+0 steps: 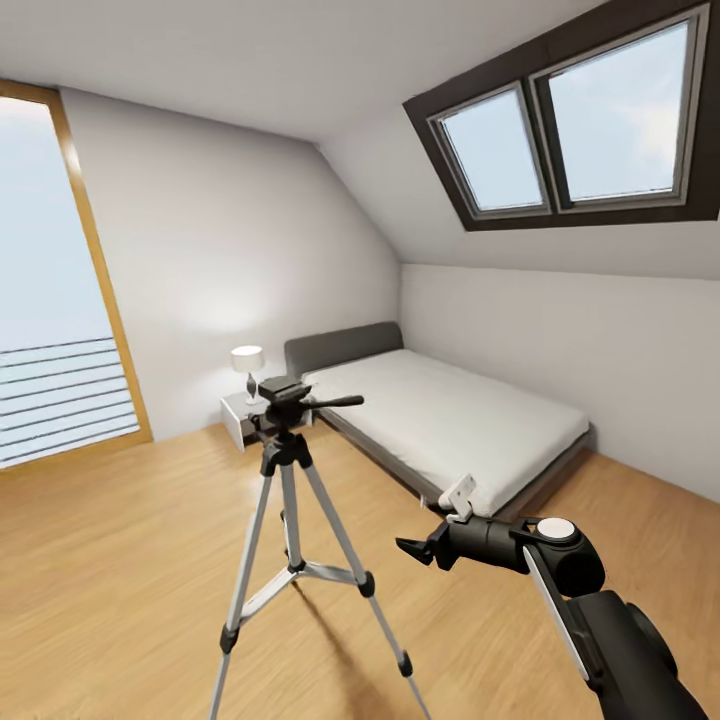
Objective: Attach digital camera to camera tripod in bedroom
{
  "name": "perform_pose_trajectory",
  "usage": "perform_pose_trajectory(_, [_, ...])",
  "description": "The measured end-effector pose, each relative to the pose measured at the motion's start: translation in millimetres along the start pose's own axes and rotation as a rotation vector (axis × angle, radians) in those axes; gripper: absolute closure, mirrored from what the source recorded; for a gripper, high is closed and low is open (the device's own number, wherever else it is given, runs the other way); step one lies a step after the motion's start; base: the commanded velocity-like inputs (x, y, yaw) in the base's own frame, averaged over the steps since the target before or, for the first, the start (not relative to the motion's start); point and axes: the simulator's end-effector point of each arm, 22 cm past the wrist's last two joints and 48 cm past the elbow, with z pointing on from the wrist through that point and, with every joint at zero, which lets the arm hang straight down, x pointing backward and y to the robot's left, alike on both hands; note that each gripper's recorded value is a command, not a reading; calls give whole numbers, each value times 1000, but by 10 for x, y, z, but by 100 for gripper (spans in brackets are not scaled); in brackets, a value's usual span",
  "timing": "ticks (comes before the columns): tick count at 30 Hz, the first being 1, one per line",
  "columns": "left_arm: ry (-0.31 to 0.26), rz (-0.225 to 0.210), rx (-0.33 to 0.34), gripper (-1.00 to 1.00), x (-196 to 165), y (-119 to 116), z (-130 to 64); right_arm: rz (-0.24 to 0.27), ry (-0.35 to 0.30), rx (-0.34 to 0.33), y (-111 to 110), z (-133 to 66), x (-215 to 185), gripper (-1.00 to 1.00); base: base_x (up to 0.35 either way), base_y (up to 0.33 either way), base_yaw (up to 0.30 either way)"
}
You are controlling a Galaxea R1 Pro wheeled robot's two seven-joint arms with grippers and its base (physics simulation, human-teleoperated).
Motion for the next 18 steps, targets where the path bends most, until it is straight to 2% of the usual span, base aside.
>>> perform_pose_trajectory(11, [1, 0, -3, 100, 6, 12, -1, 2, 3, -2, 9, 3, 18, -100, 155, -292, 281])
perform_pose_trajectory(18, [10, -3, -11, 100, 43, 55, 10, 5, 9, -5, 29, 10, 61, -100, 54, -111, 281])
